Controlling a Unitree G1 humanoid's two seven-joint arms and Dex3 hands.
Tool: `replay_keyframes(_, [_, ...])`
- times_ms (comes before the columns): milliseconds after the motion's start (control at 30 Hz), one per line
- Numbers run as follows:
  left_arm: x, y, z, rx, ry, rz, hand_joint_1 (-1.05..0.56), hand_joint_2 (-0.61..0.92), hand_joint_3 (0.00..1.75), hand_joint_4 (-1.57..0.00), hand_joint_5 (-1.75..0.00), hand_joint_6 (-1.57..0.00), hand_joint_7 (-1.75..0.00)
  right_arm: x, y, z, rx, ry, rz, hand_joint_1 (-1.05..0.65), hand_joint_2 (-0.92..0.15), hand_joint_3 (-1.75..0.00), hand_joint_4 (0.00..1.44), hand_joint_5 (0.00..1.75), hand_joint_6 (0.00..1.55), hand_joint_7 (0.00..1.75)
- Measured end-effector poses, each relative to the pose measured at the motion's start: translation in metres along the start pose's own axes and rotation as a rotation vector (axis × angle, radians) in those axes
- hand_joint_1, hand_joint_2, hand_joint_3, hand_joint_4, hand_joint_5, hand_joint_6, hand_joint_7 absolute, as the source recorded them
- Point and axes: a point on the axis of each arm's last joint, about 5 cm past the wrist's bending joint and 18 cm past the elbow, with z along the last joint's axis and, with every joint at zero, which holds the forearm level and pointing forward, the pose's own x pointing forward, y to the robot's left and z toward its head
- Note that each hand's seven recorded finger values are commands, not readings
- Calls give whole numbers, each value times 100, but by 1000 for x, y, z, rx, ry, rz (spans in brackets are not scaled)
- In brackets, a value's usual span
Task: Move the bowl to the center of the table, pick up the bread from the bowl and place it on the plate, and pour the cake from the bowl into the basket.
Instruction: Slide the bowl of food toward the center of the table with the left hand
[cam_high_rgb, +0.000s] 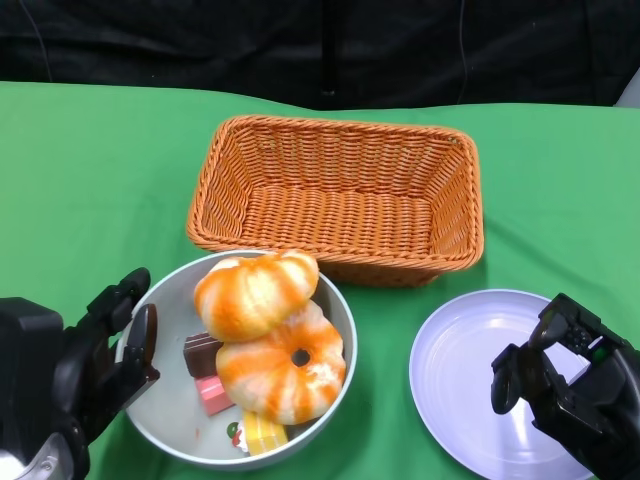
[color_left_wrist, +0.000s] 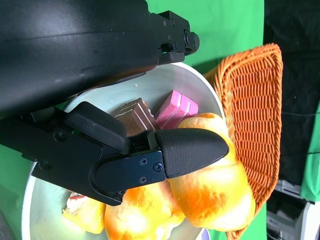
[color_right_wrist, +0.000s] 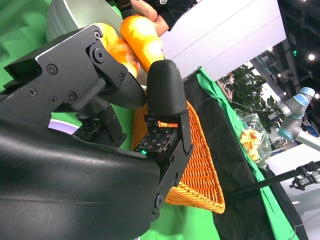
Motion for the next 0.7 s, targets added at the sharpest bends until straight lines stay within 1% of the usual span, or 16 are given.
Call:
replay_keyframes(567, [4,-12,0,-21,-2,-30,-101,92,82,0,0,0,0,0,1,2,-2,-2,0,-8,-53,-123,91,174,82,154])
replay_keyframes(700, [5,-15,-1,-24,-3,-38,-101,92,83,0,0,0,0,0,1,2,-1,1,0,-8,-52,-126,91,175,82,156])
